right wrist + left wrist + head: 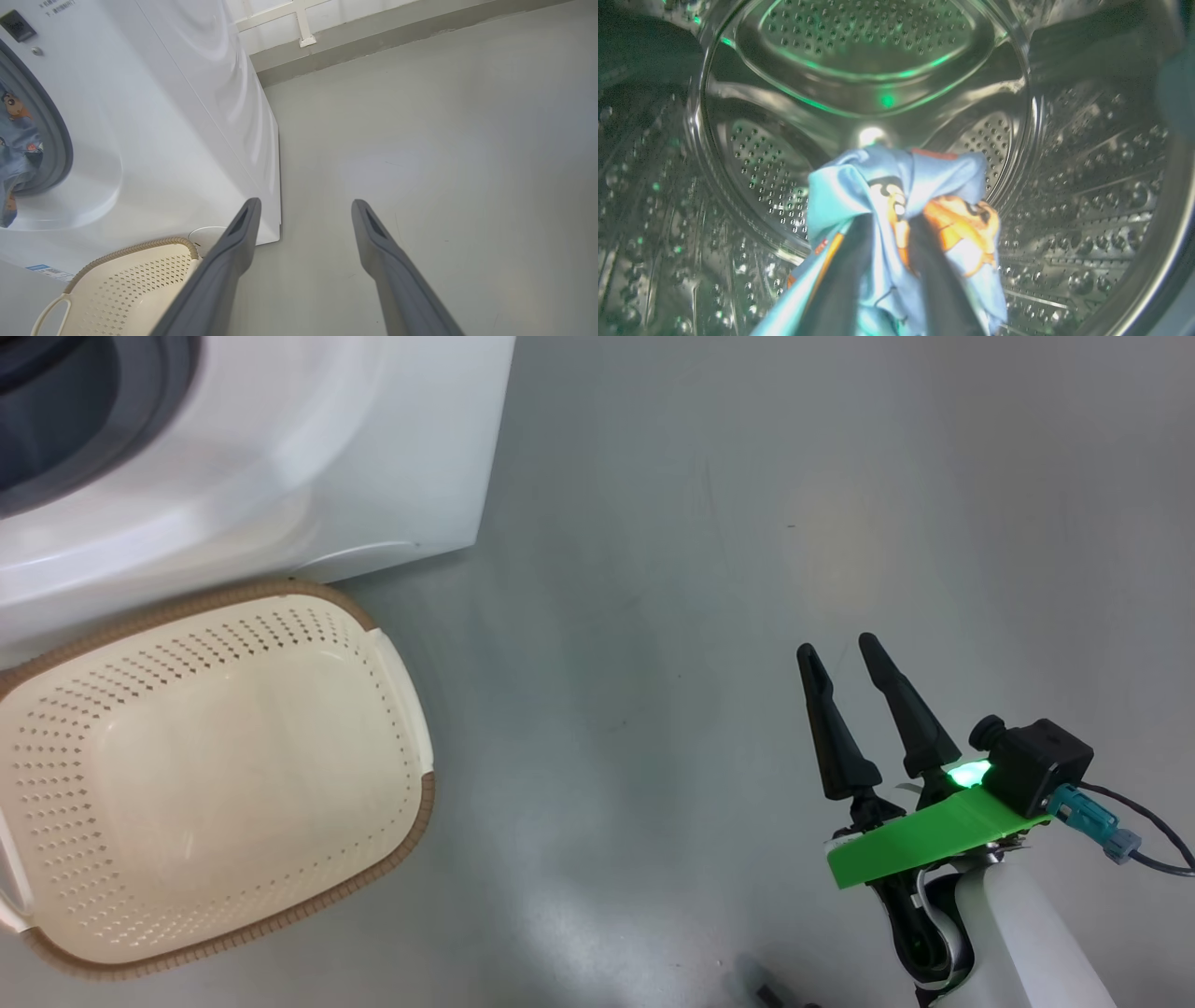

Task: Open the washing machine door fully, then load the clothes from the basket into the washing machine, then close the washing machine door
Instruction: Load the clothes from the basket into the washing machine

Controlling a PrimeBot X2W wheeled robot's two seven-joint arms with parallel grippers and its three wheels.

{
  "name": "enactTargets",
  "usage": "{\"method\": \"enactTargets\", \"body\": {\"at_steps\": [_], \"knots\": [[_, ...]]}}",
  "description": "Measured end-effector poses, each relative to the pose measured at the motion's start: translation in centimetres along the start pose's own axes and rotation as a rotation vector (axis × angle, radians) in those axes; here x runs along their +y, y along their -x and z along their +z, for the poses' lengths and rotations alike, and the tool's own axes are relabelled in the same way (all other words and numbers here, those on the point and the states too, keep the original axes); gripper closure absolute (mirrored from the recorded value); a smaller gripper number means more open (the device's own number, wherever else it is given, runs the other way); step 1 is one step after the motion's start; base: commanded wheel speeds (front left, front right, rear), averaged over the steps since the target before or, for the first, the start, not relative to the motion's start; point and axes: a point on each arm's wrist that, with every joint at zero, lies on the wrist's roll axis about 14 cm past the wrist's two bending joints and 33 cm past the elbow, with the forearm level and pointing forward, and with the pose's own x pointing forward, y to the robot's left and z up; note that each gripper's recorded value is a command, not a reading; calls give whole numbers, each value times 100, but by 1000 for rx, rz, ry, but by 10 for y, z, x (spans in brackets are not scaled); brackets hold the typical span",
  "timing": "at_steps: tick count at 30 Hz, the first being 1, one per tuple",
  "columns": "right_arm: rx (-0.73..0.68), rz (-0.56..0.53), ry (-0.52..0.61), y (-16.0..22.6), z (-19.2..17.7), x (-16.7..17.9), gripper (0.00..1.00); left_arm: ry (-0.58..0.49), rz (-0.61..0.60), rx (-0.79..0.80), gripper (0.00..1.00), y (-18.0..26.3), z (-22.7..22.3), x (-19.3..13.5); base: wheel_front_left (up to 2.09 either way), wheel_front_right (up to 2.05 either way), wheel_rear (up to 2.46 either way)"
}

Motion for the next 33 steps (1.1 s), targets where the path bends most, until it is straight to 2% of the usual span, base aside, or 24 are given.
{"method": "enactTargets", "body": {"at_steps": [12, 33], "knots": [[-12, 15, -7, 0, 4, 5, 0, -11, 10, 102, 0, 19, -26, 5, 0, 0, 0], [-41, 42, -6, 0, 15, 15, 0, 18, 46, 174, 0, 62, -45, 9, 0, 0, 0]]}}
